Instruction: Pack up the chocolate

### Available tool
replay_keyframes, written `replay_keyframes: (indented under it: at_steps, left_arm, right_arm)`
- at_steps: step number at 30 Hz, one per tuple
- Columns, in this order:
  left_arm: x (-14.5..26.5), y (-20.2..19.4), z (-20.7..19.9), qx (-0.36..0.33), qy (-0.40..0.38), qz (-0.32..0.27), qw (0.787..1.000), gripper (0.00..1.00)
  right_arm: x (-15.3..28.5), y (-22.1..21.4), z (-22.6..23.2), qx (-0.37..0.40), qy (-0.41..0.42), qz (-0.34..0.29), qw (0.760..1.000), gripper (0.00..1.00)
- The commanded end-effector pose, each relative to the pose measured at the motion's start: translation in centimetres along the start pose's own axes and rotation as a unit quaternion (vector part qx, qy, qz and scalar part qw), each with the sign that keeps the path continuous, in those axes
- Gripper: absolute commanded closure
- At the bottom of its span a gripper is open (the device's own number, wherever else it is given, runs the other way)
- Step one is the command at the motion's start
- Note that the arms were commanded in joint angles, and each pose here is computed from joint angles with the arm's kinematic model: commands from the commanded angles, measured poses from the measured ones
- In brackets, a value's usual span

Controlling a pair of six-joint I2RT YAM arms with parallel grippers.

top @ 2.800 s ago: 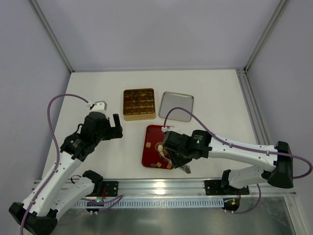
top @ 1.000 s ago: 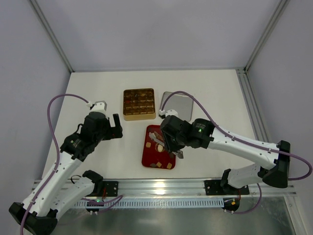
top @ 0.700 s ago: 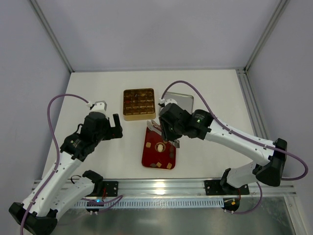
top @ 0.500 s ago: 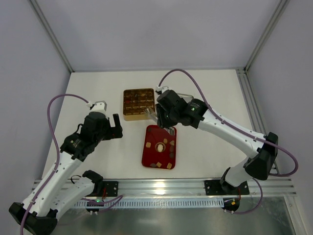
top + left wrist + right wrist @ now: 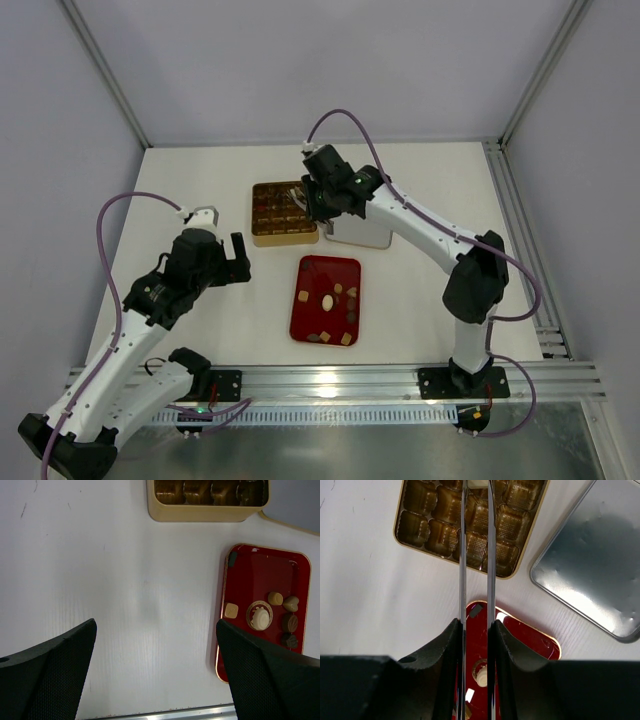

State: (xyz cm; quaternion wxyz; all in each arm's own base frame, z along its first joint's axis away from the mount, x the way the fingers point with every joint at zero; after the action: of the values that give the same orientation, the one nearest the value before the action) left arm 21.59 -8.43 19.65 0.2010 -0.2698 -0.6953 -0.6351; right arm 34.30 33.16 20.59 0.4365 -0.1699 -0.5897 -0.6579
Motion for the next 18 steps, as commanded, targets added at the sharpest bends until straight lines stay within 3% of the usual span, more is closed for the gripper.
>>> replay_keyframes:
  at_steps: [1, 18]
  left_arm:
    - [0.0, 0.6, 0.1, 0.001, 0.002, -0.014, 1.000, 0.00]
    - [0.0, 0.6, 0.0, 0.001, 0.000, -0.013, 1.000, 0.00]
  right_arm:
    - [0.1, 3.0, 1.5, 0.002, 0.030, -0.036, 0.999, 0.71]
    - [-3.5, 2.0, 0.2, -0.004, 0.004, -0.017, 1.000, 0.67]
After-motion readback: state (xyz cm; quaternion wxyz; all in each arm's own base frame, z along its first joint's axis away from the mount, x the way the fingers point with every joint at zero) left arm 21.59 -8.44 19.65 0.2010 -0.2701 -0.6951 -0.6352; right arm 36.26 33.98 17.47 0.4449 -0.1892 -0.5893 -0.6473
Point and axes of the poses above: each gripper's point midway between its finger pads, its own x axis back along the fingers, its own z axis along the line the jaws close on, y = z × x, the point moved 1 cm from there along x, back along the fingers, and after that the axes turned 5 degrees about -x, right-handed, at the moved point
